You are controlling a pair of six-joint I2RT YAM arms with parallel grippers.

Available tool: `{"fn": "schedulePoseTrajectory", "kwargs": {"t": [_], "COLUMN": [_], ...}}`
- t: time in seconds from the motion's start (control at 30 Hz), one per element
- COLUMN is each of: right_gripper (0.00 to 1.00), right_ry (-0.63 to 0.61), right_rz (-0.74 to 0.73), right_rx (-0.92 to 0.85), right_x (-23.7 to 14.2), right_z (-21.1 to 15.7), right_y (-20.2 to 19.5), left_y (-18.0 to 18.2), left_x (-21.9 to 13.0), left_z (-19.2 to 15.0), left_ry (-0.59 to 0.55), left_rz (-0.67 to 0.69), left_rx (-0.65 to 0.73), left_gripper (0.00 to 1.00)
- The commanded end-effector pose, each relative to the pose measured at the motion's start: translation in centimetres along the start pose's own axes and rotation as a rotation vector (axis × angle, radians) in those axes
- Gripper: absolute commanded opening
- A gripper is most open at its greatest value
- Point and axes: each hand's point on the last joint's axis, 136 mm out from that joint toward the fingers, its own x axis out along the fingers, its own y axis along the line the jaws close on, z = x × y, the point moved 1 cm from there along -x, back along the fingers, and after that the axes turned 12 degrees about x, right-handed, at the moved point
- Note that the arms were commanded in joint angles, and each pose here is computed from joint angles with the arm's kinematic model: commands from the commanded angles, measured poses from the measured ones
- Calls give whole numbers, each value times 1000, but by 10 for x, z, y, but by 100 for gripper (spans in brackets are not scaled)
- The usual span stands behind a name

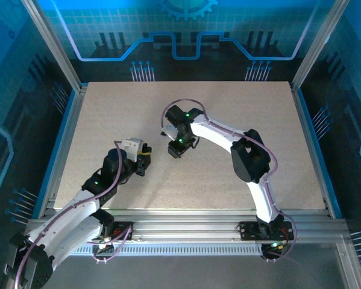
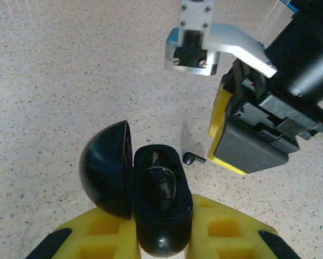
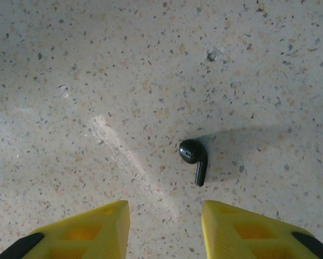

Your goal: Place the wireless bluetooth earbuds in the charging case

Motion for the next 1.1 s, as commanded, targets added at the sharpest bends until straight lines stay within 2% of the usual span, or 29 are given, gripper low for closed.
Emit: {"fn": "schedulePoseTrajectory", "kwargs": {"t": [0.0, 0.53, 1.07], "right_gripper": [40, 40, 38], "right_ry": [30, 87, 121], "right_rz": [-4, -71, -101], "right_rx": [-23, -34, -59], "right_x": [8, 43, 56], "right_z": [1, 8, 4], "right_y": [5, -10, -11], "left_y": [5, 6, 6], "left_x": [-5, -5, -5], "left_z": [12, 9, 5], "left_ry": [-26, -16, -6], "left_rz": [27, 28, 26], "left_rx": [-1, 5, 7], "left_gripper": [10, 11, 11]}}
